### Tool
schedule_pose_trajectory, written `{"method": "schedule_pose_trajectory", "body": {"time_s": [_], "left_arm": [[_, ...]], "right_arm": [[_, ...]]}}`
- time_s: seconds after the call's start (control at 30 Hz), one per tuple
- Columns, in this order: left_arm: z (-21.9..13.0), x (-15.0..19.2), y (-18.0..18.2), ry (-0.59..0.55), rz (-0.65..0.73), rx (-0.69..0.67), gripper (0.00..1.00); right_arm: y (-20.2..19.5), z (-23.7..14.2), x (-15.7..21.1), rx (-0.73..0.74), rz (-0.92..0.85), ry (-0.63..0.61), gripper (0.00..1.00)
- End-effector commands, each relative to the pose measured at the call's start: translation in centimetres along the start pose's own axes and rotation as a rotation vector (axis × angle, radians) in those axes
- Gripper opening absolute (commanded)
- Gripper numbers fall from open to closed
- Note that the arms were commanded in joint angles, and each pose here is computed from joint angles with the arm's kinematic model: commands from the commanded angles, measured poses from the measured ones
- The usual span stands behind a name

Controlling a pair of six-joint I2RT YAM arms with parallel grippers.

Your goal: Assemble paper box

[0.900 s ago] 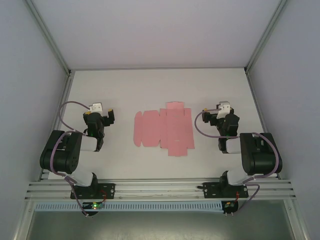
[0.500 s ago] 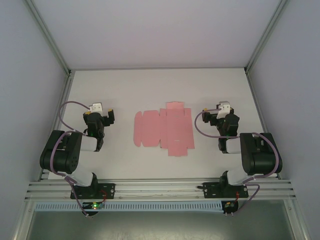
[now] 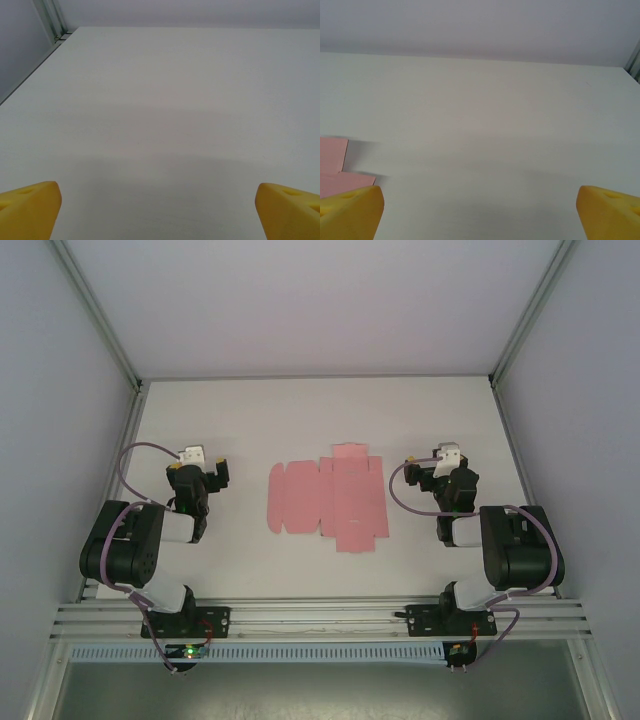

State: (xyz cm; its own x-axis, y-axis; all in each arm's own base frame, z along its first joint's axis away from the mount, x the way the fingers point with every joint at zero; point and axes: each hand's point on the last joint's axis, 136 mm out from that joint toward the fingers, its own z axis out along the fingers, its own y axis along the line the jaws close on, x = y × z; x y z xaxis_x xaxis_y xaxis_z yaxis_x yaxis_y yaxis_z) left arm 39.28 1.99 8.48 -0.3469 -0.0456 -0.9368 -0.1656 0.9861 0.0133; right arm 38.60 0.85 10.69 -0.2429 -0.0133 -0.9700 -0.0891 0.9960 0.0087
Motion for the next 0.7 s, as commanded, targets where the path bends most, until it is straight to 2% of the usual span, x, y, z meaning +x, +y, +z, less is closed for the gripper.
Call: {"method": "schedule_pose_trajectory", "body": {"time_s": [0.0,0.27,0.4,0.47,0.57,0.67], "left_arm": [[0.0,-0.5,0.4,-0.004,-0.011,-0.01,1.0],[-0.1,-1.1,0.2,0.009,-0.003,-0.002,1.0],[-0.9,-3.5,-0.1,0.103,0.001,0.008,1.0],[-1.7,-4.9,-0.4,0.136,-0.025,0.019,1.0],[-3.0,-6.2,-1.0,0.16,-0.103,0.054,1.0],[-3.8,-6.1,-1.8,0.241,-0.195,0.079,1.0]], "right_arm": [[0.2,0.2,-1.0,-0.012,0.017,-0.024,0.98],[-0.4,0.2,-1.6,0.023,0.028,-0.015,0.98],[-1.4,0.2,-3.2,0.099,0.054,0.051,0.97],[-0.9,0.3,-3.7,0.107,0.045,0.117,0.93],[0.8,0.1,-4.7,0.122,0.004,0.17,0.97],[3.5,-0.4,-6.0,0.086,0.004,0.182,0.98]]}}
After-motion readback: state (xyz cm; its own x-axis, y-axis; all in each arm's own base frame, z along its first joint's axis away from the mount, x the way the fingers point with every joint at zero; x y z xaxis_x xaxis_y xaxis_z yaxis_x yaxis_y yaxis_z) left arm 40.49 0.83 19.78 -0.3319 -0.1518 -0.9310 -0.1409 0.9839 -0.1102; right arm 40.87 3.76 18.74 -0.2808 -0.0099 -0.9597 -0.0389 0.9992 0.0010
